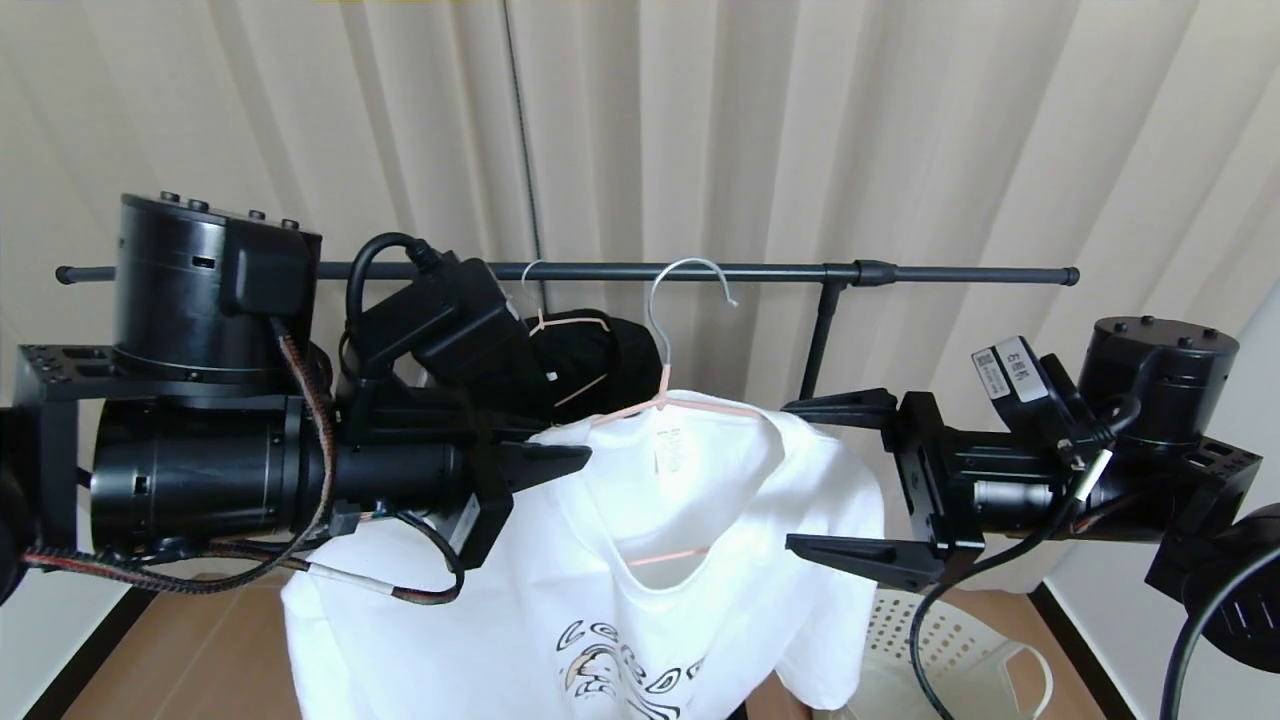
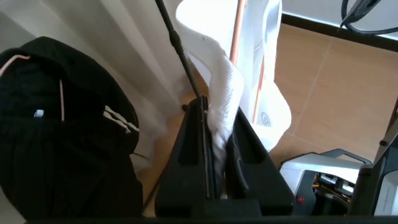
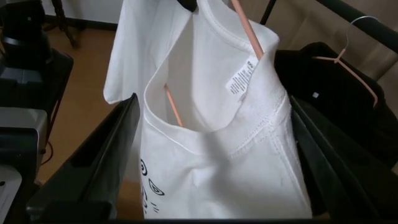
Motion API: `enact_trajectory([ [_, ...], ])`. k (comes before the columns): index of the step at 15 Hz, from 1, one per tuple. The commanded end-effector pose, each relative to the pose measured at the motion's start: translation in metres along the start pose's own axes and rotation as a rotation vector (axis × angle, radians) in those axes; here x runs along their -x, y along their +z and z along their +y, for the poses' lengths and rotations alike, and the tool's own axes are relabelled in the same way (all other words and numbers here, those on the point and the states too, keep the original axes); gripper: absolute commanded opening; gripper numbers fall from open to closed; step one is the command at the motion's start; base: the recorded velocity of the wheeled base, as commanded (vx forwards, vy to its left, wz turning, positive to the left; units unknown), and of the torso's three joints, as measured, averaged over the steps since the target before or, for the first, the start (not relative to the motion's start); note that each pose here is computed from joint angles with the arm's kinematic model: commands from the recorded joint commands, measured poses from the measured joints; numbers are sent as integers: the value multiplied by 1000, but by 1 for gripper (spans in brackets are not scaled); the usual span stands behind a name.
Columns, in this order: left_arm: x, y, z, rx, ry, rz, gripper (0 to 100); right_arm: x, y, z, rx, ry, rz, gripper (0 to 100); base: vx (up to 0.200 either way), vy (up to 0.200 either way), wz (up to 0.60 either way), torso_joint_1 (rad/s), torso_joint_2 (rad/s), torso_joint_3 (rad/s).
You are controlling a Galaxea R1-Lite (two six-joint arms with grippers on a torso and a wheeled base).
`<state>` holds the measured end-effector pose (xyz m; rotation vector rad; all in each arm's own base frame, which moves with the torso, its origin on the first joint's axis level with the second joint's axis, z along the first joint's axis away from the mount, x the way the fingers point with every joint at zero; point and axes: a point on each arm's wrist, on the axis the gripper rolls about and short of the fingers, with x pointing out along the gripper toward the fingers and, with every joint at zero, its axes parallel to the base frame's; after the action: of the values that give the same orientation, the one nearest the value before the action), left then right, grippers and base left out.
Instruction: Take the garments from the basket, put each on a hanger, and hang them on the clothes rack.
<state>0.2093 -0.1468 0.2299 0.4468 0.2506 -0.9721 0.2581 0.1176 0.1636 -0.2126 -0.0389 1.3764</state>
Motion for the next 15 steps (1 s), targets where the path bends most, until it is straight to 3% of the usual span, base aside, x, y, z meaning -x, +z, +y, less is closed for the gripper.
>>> enact_trajectory([
  [1, 14, -3, -4, -5, 20, -21, 0, 1, -1, -4, -2, -12, 3, 100, 0, 0, 0, 0, 0, 0],
  [15, 71, -21, -12, 1, 147, -71, 0, -7, -29, -31, -58, -95, 62, 100, 0, 0, 0, 0, 0, 0],
])
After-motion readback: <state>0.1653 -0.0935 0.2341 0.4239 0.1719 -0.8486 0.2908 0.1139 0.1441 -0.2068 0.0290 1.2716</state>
